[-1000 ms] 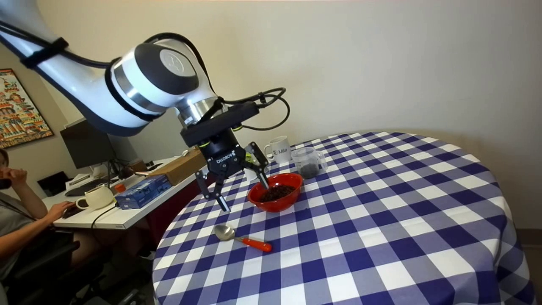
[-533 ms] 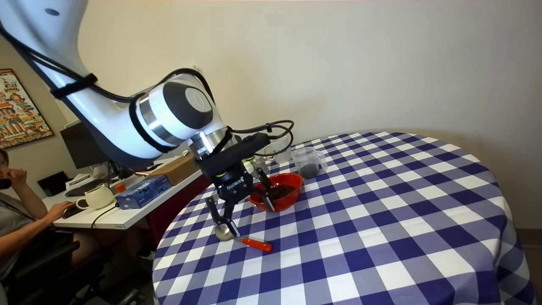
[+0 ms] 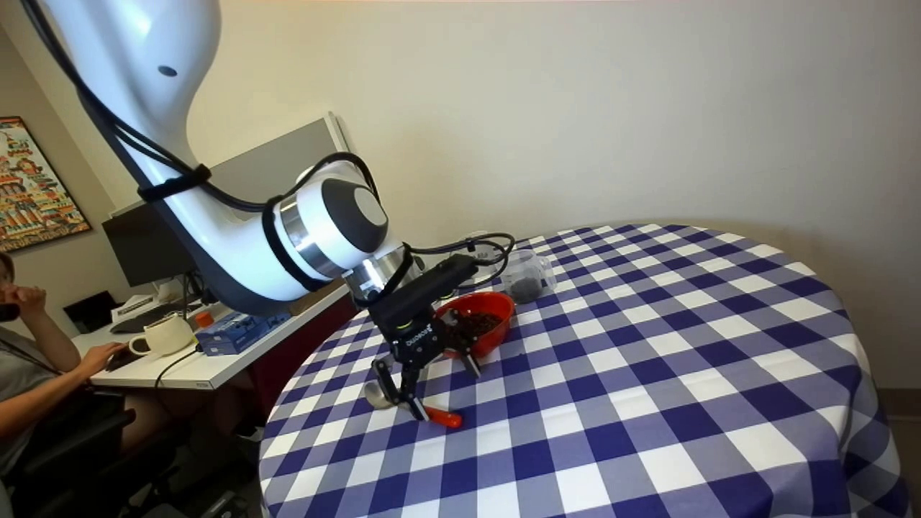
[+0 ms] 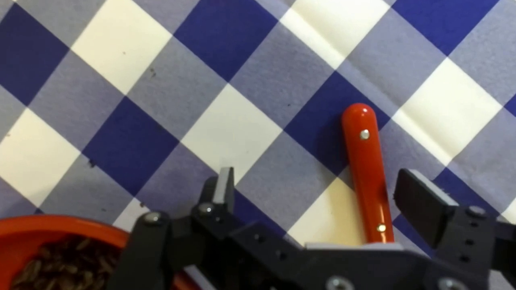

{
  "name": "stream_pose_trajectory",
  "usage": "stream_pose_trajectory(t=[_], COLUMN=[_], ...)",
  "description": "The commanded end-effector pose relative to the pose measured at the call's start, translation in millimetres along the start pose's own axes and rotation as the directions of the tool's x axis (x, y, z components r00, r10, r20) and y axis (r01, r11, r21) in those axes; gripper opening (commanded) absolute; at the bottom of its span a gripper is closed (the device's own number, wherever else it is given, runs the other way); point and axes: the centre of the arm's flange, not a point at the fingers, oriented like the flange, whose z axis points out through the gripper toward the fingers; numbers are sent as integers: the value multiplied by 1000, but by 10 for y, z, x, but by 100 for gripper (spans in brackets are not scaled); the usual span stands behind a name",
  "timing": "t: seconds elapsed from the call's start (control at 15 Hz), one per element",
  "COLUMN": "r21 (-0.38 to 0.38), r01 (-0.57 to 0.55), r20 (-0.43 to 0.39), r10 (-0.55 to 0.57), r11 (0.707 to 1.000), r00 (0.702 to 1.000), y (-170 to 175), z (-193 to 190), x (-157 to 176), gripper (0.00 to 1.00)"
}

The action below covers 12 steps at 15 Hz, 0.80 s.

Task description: Use the spoon to scoop up contents in the bowl and pour them in the jug

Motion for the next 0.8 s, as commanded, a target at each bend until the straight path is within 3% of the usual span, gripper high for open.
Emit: stream_pose_trajectory(t=[0.0,0.07,0.13,0.27,0.73], r21=[-15,-13,-13,-14,4], r01=[-9,-15,-18,-20,-24], r20=[-17,-19,-24,-40,-91], r10=[9,15,18,19,25], r11=[1000,1000,1000,1000,1000], r00=[1000,1000,1000,999,996], y=[35,33,22,-16,-203], z=[52,28,-10,-86,-268], x=[45,42,37,32,72], gripper=[100,94,74,69,17])
